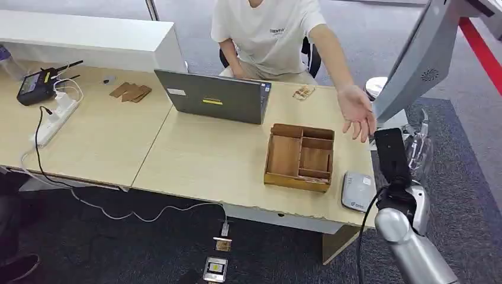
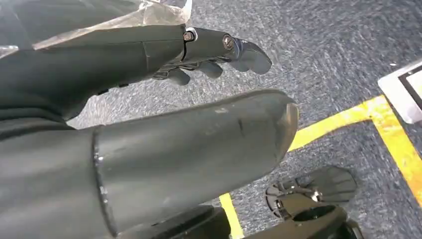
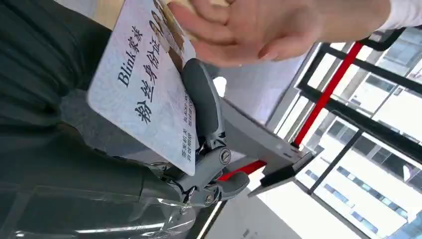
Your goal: Pass the card to the sensor for recognition and then transmit it.
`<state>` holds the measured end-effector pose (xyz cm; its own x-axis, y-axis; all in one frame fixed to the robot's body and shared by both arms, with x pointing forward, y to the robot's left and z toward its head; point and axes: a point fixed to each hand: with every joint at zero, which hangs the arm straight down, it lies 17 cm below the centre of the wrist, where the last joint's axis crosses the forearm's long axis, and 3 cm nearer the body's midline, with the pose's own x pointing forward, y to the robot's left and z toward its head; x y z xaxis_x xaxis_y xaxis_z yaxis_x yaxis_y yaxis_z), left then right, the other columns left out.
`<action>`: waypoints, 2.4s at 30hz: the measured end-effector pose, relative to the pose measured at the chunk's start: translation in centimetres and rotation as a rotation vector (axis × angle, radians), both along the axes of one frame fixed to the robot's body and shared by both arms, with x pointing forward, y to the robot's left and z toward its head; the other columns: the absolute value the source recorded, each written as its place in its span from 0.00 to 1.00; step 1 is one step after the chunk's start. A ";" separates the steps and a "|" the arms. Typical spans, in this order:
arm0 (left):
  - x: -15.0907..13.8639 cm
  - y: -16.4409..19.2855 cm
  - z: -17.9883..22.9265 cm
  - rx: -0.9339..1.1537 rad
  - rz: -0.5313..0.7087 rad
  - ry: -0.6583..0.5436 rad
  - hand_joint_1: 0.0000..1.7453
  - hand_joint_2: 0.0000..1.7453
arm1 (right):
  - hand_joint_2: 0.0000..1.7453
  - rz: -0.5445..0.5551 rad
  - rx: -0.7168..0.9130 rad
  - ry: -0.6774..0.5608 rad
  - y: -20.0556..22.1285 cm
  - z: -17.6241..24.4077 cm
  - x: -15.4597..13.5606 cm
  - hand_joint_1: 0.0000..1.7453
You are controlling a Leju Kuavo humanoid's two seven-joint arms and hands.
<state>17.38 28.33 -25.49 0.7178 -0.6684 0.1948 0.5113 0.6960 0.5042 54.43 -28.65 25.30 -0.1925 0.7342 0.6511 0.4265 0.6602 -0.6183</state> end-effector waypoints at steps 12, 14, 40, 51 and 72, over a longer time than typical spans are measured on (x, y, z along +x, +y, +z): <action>2.5 -1.3 0.6 -0.003 -0.098 -0.012 0.00 0.00 | 1.00 0.070 0.017 0.049 4.3 0.5 3.6 1.00; 2.9 -1.6 0.8 -0.003 -0.123 -0.015 0.00 0.00 | 1.00 0.063 0.004 0.083 4.4 -0.2 4.4 1.00; 3.8 -2.1 1.1 -0.004 -0.181 -0.032 0.00 0.00 | 1.00 0.025 -0.033 0.213 4.5 -3.9 6.9 0.00; 2.5 -1.4 0.7 0.007 -0.136 -0.028 0.00 0.00 | 1.00 0.142 0.192 0.187 6.6 -2.6 5.3 0.00; 1.1 0.0 0.3 0.011 -0.069 -0.031 0.00 0.00 | 1.00 0.278 -0.289 0.216 13.0 -7.2 -0.9 0.00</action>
